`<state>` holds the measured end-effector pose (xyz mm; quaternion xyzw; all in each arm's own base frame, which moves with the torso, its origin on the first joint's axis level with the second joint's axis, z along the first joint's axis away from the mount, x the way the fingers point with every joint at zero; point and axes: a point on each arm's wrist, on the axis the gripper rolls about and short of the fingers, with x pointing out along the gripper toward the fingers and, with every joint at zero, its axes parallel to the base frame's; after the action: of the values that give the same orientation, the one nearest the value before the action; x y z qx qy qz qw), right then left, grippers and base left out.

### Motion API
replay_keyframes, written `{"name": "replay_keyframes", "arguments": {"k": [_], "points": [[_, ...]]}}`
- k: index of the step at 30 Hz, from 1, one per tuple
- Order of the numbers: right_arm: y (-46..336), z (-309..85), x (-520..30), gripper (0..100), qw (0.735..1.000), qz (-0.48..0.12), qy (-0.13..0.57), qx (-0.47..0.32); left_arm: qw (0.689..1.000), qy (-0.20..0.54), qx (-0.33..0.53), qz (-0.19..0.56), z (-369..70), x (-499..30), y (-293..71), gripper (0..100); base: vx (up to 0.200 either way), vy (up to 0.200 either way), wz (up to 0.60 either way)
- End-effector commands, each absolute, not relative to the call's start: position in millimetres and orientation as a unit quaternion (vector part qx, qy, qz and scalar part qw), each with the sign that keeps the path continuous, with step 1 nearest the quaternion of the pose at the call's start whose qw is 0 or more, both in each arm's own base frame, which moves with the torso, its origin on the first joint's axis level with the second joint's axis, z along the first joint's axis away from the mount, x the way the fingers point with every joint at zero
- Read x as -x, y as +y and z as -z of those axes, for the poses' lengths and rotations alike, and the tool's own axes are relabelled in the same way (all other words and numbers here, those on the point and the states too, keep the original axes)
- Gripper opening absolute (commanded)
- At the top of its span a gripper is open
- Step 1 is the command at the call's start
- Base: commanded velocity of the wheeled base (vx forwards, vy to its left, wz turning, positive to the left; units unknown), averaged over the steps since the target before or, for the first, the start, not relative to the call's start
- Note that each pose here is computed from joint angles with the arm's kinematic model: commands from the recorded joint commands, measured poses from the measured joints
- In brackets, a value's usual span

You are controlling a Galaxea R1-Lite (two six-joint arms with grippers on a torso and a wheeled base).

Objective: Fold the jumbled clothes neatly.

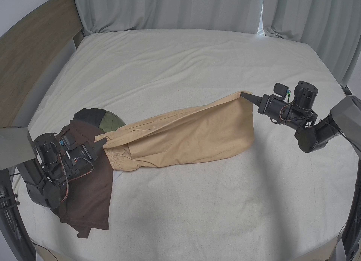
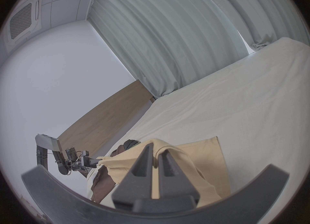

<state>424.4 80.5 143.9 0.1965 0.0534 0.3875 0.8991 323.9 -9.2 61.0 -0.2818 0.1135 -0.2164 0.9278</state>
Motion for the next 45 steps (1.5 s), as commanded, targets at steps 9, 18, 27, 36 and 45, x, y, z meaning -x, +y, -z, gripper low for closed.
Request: {"name": "replay_keyframes", "arguments": {"k": [9, 18, 27, 36, 45], "points": [[91, -132, -458, 0, 0.900, -0.379, 0.072, -0.203, 0.927, 0.111, 0.286, 0.216, -47, -346, -9, 0, 0.000, 0.000, 0.00], [93, -118, -475, 0, 0.905, -0.365, 0.068, -0.206, 0.928, 0.094, 0.283, 0.225, -46, -363, -13, 0, 0.000, 0.000, 0.00], [93, -117, -478, 0, 0.904, -0.364, 0.067, -0.213, 0.930, 0.087, 0.282, 0.217, -35, -378, -14, 0, 0.000, 0.000, 0.00], [92, -112, -485, 0, 0.905, -0.361, 0.067, -0.214, 0.931, 0.081, 0.279, 0.219, -34, -384, -14, 0, 0.000, 0.000, 0.00], [94, -109, -490, 0, 0.905, -0.362, 0.066, -0.215, 0.932, 0.077, 0.279, 0.220, -33, -388, -14, 0, 0.000, 0.000, 0.00]]}}
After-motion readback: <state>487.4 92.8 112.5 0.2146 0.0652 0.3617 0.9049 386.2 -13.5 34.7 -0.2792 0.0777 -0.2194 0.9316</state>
